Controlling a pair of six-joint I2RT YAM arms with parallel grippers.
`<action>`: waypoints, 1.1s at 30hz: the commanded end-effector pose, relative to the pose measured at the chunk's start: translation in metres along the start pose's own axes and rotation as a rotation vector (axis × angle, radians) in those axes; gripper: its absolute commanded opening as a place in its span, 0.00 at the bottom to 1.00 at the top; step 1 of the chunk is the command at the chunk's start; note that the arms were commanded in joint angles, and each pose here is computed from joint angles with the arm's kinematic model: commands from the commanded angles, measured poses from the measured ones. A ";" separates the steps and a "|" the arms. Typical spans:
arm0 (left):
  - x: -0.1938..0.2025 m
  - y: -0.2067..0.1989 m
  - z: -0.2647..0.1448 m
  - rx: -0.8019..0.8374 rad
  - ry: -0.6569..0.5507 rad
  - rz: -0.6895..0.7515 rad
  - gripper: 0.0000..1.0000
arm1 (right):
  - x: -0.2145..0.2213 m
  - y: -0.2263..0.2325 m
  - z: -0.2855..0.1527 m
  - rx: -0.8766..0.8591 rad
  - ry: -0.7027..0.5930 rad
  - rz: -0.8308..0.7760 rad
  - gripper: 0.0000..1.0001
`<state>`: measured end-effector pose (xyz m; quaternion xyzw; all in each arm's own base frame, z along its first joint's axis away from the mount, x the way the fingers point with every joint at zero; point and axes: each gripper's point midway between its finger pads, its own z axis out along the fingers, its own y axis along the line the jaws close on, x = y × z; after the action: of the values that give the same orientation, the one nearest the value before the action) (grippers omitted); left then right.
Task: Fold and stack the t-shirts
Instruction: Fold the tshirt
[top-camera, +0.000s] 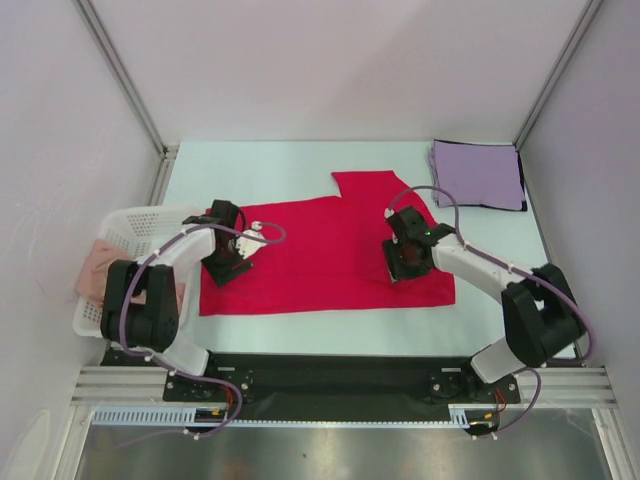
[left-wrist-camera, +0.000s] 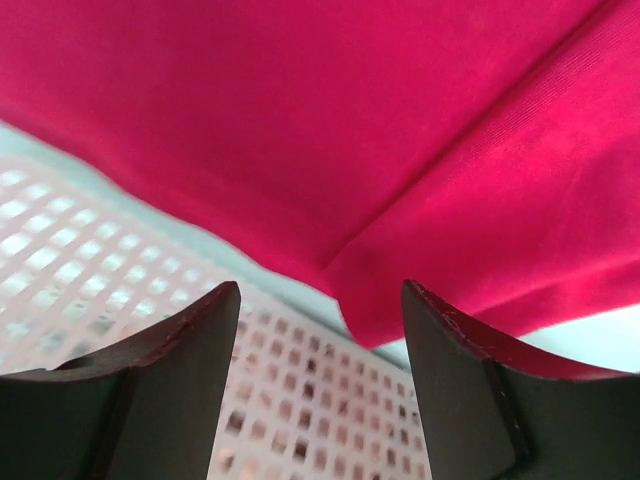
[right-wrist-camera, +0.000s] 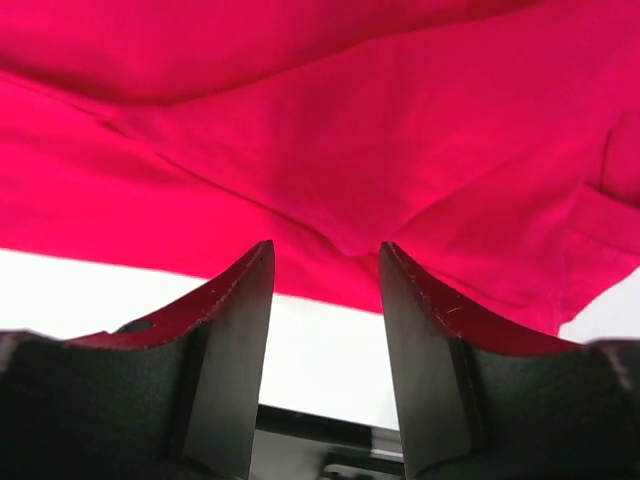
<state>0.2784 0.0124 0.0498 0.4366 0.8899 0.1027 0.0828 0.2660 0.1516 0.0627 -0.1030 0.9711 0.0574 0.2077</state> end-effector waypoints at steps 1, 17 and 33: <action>0.018 0.009 0.013 -0.030 0.084 -0.028 0.72 | -0.011 -0.013 0.007 0.109 0.012 -0.139 0.52; 0.032 -0.032 0.030 0.172 0.131 -0.008 0.50 | -0.027 -0.034 0.025 0.303 0.045 -0.185 0.00; 0.004 0.015 0.020 -0.037 0.030 -0.117 0.00 | -0.084 -0.021 0.018 0.307 -0.087 -0.209 0.00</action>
<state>0.2552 0.0207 0.0140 0.4108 0.9086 0.0746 0.0108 0.3282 0.1419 0.0629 -0.1672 0.9544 -0.0962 0.2280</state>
